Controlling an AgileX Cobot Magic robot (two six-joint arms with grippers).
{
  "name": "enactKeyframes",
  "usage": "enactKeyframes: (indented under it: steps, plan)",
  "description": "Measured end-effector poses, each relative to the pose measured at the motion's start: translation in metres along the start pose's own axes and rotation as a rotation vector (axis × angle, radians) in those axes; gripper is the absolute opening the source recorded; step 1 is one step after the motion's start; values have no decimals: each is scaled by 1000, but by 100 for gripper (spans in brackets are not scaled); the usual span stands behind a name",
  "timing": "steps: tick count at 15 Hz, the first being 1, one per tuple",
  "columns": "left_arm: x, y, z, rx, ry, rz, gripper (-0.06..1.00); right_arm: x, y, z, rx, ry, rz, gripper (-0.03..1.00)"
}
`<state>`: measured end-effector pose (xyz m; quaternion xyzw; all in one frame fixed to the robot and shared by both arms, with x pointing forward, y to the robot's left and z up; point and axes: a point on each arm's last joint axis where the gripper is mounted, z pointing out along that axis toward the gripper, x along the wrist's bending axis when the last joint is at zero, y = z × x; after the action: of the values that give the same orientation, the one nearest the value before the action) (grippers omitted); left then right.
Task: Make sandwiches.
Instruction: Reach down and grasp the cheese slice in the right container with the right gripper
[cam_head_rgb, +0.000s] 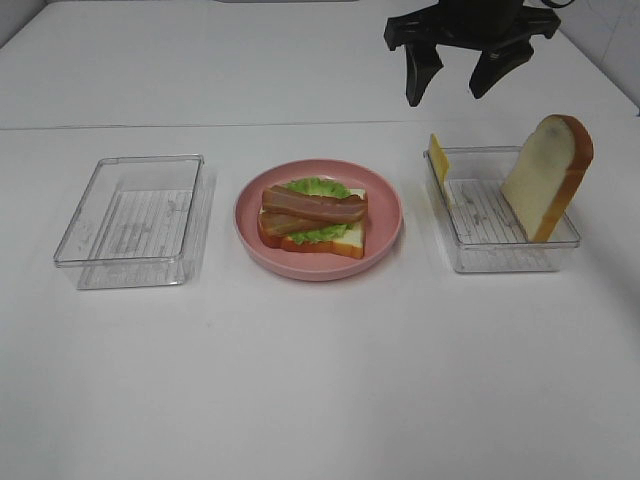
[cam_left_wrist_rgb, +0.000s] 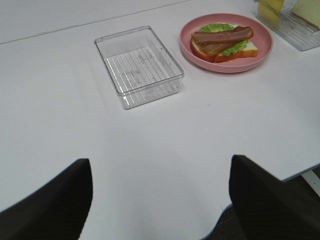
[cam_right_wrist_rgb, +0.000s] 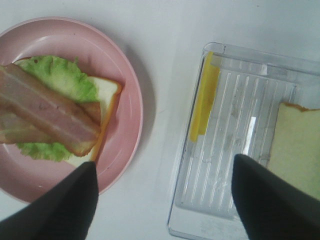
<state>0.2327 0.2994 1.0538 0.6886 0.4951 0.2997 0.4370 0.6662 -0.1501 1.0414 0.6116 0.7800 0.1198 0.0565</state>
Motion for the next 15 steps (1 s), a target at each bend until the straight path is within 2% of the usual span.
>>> enactKeyframes:
  steps: [6,12,15]
  plan:
    - [0,0,0,-1,0,0,72,-12,12,59,55,-121,-41,69]
    - [0,0,0,-1,0,0,72,-15,14,101,67,-144,-59,65]
    - [0,0,0,-1,0,0,72,-16,13,108,78,-146,-61,56]
